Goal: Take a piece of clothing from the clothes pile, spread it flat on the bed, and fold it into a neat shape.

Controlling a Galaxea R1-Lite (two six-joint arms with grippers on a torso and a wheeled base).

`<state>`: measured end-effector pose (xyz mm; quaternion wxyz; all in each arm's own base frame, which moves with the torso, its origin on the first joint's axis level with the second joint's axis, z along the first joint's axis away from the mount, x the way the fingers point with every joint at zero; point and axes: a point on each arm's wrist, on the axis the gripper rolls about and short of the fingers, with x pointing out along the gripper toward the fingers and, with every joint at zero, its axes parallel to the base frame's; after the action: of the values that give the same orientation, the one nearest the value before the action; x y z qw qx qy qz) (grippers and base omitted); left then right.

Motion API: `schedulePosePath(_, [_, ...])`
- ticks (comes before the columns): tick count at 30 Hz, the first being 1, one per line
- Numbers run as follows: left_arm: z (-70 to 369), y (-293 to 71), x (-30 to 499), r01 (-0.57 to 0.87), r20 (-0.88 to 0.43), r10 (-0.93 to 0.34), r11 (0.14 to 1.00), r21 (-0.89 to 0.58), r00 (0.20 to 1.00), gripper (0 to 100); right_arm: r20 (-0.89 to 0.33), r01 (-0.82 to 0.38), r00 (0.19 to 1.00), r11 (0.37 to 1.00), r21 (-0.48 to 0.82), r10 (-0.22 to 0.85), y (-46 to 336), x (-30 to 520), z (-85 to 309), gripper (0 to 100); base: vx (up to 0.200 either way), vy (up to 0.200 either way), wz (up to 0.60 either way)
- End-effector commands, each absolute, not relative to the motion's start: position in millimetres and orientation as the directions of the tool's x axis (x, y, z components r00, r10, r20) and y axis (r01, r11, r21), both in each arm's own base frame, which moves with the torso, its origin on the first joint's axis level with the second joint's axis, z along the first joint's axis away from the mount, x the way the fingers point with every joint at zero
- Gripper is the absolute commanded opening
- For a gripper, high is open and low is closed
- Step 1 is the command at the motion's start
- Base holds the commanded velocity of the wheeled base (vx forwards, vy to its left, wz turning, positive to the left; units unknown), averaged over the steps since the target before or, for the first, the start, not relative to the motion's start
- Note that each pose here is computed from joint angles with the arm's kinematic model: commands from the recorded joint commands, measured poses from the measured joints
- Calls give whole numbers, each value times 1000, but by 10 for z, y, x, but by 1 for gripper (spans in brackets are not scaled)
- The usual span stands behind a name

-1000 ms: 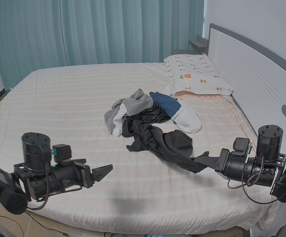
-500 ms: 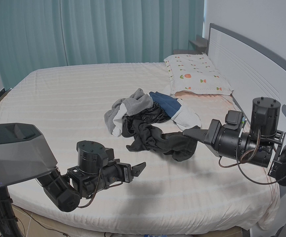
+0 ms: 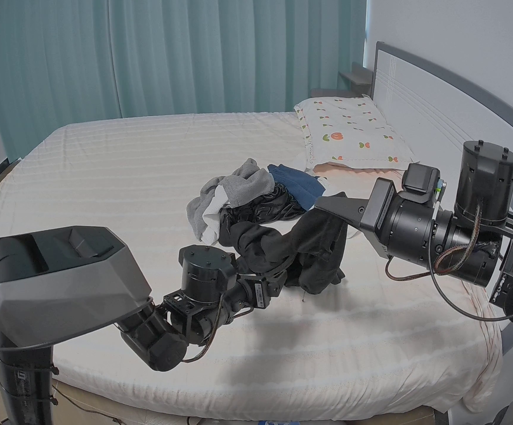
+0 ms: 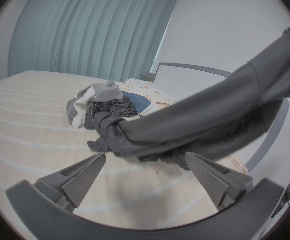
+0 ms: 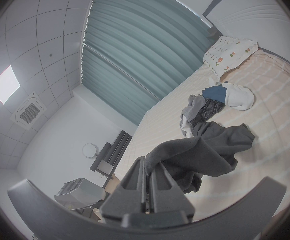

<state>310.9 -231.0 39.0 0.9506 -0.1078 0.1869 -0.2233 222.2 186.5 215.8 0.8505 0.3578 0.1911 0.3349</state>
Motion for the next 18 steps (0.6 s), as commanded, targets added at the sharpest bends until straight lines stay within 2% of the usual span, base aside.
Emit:
schedulePosePath(1, [245, -2489, 3254, 362, -294, -437, 890, -277, 850, 100, -49, -470, 682, 489, 735, 730, 1893, 2115, 2272, 0, 0, 0, 0])
schedulePosePath(9, [-44, -2571, 3463, 305, -303, -380, 914, -268, 874, 100, 14, -495, 698, 469, 732, 716, 1774, 2068, 2426, 0, 0, 0, 0])
schedulePosePath(18, [-251, -2357, 3755, 218, -317, -307, 933, -285, 898, 100, 55, -477, 756, 492, 728, 652, 1565, 2244, 2543, 0, 0, 0, 0])
